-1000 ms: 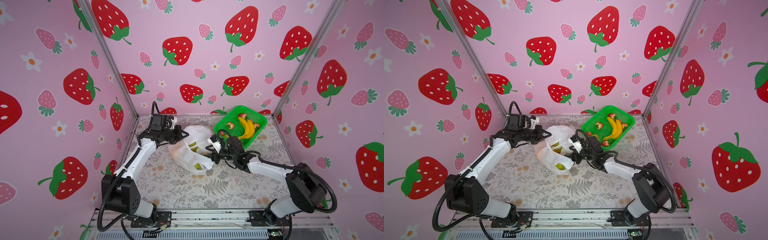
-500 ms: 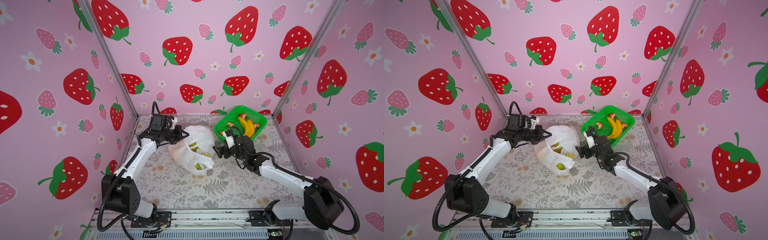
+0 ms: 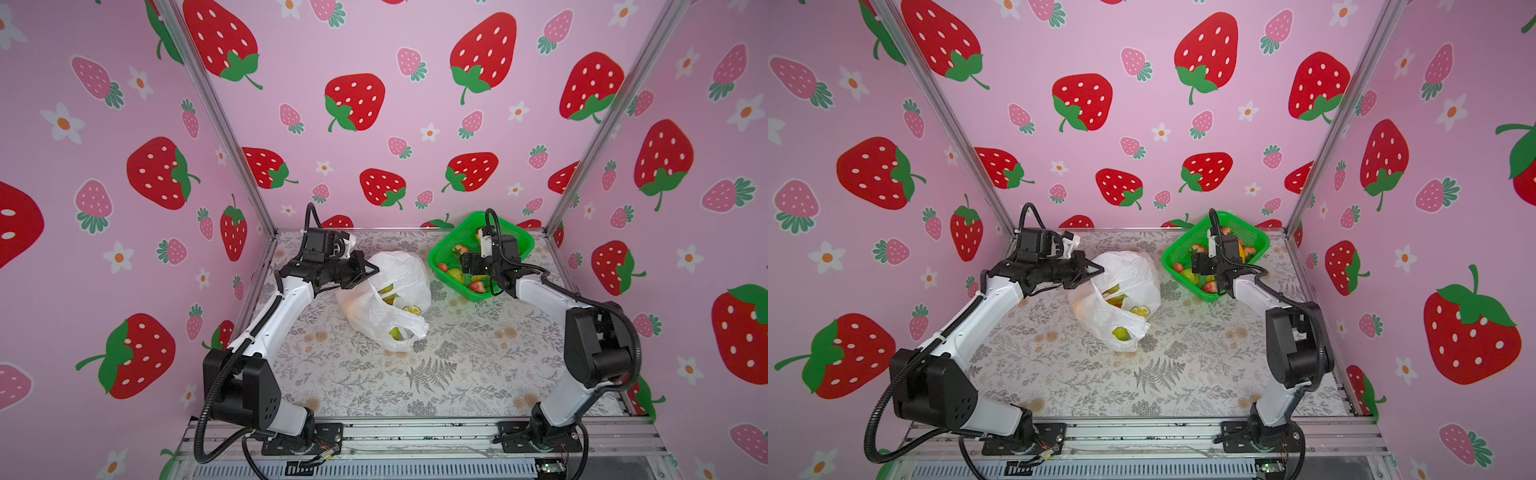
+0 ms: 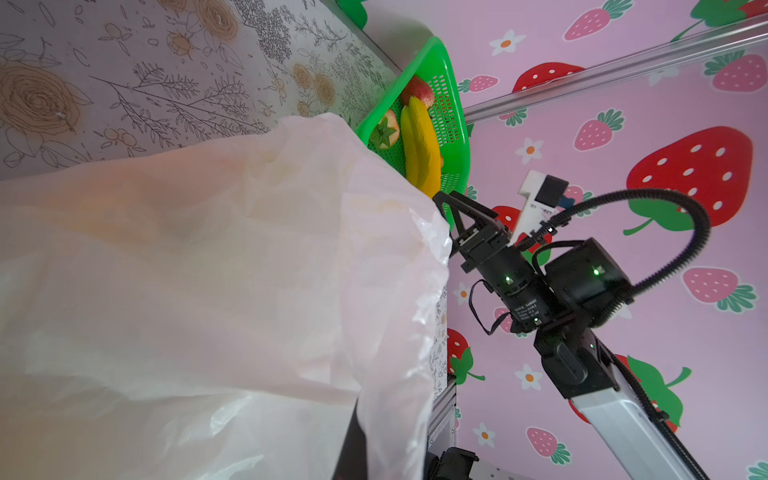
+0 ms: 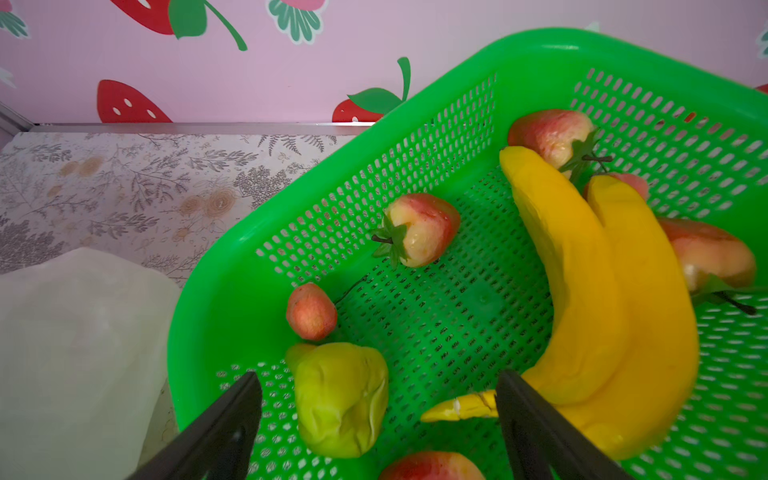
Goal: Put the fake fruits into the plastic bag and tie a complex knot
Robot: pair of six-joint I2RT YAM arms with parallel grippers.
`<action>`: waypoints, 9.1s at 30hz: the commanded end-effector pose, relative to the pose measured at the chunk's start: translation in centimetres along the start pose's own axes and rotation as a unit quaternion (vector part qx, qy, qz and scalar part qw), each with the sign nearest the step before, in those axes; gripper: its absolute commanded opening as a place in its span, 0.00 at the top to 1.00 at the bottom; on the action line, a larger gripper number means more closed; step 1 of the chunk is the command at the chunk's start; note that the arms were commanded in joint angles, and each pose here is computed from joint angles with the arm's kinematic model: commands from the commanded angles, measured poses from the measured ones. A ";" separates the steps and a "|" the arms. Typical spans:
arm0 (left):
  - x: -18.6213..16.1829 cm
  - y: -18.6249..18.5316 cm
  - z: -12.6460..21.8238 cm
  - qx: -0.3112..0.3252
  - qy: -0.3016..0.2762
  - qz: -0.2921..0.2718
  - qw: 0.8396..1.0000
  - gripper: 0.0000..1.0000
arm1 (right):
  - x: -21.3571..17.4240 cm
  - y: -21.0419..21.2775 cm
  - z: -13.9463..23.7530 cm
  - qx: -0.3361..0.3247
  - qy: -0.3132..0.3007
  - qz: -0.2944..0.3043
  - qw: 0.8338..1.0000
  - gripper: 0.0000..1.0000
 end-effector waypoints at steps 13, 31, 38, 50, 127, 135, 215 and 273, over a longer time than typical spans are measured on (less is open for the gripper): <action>-0.1 -0.8 0.3 -0.014 0.000 -0.009 1.000 1.00 | -5.3 0.7 -6.3 0.058 0.139 0.007 0.989 0.16; -0.2 -0.7 0.1 -0.014 0.002 -0.007 1.000 1.00 | -5.4 -2.1 -7.6 -0.031 0.161 0.040 0.986 0.24; -0.1 -0.7 0.2 -0.015 0.002 -0.006 1.000 1.00 | -5.1 -2.1 -6.6 -0.036 0.161 0.048 0.985 0.16; -0.2 -0.6 0.1 -0.015 0.003 -0.005 1.000 1.00 | -9.0 -1.8 -7.5 -0.014 0.203 0.041 0.978 0.16; -1.6 -5.1 1.9 -0.077 -0.004 -0.017 0.997 1.00 | -8.3 32.5 7.3 0.388 -0.064 -0.070 0.917 0.57; -1.6 -5.3 2.1 -0.078 -0.008 -0.022 0.997 1.00 | -11.5 33.7 6.7 0.391 -0.031 -0.088 0.916 0.49; 0.8 -2.7 3.3 -0.042 -0.039 -0.016 0.998 1.00 | -10.5 23.2 13.0 0.158 -0.057 0.007 0.986 1.00; -6.7 -7.6 9.8 0.020 -0.144 -0.275 0.950 0.47 | -7.7 18.4 16.5 0.279 -0.072 -0.089 0.953 0.90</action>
Point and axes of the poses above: each gripper's point midway between its finger pads, its own z axis back along the fingers, its own y axis along the line the jaws close on, x = y × z, the point moved 2 cm from there along z, back along the fingers
